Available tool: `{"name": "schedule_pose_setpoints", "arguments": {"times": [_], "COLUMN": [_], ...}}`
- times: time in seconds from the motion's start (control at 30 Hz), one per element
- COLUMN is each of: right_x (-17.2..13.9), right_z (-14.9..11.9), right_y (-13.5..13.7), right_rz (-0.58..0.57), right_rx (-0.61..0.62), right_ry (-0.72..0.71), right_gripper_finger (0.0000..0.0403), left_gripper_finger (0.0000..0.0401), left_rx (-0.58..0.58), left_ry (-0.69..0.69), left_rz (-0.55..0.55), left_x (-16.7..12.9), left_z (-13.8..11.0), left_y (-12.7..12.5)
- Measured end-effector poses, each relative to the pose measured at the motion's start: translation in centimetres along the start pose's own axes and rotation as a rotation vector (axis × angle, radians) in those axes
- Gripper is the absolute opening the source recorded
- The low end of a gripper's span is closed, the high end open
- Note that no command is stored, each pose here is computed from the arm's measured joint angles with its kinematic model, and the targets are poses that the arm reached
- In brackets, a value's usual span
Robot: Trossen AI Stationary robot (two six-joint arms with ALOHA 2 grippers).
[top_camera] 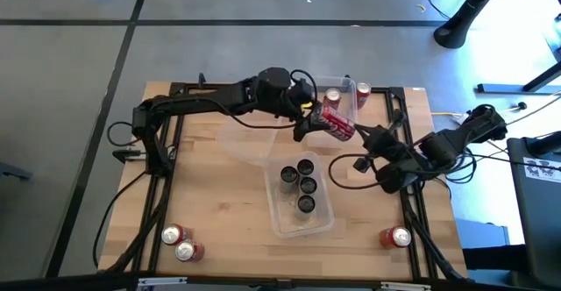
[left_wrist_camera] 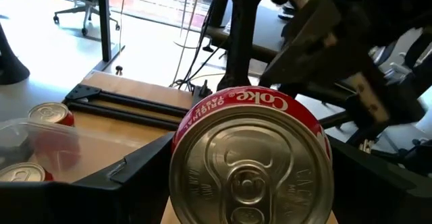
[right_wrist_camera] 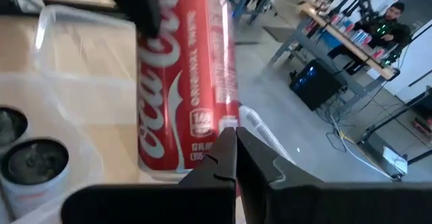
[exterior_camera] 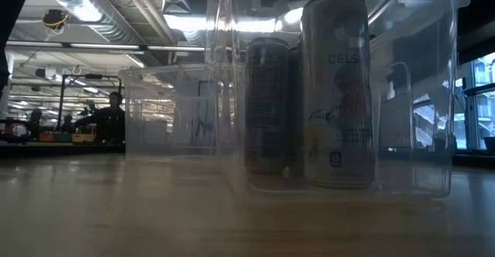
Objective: Sort soda cans
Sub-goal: Put the red/white soda can into the right transparent bin
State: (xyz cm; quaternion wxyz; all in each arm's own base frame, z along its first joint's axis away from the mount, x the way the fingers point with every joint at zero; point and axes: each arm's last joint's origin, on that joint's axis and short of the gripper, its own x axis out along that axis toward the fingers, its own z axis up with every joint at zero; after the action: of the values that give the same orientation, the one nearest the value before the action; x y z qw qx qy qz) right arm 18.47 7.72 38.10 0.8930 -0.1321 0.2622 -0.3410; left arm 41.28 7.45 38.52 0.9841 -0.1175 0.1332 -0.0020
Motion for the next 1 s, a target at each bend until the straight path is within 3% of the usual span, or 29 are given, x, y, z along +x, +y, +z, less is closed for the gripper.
{"name": "schedule_pose_setpoints", "arguments": {"times": [0.57, 0.73, 1.0], "right_x": [1.5, 1.4, 0.4], "right_z": [-1.3, -1.3, -1.9], "right_y": [2.0, 1.9, 2.0], "right_rz": [0.018, 0.037, 0.086], "right_rx": [-0.002, 0.019, 0.04], "right_ry": [0.029, 0.038, 0.058], "right_gripper_finger": [0.0003, 0.0003, 0.0003], "left_gripper_finger": [0.0308, 0.0308, 0.0308], "left_rx": [0.022, 0.04, -0.046], "left_ry": [-0.076, -0.084, -0.035], "left_rz": [0.011, 0.14, 0.359], "left_x": [0.1, 0.0, 0.2], "left_z": [0.6, 0.6, -0.3], "left_y": [-0.4, 0.4, 4.6]}}
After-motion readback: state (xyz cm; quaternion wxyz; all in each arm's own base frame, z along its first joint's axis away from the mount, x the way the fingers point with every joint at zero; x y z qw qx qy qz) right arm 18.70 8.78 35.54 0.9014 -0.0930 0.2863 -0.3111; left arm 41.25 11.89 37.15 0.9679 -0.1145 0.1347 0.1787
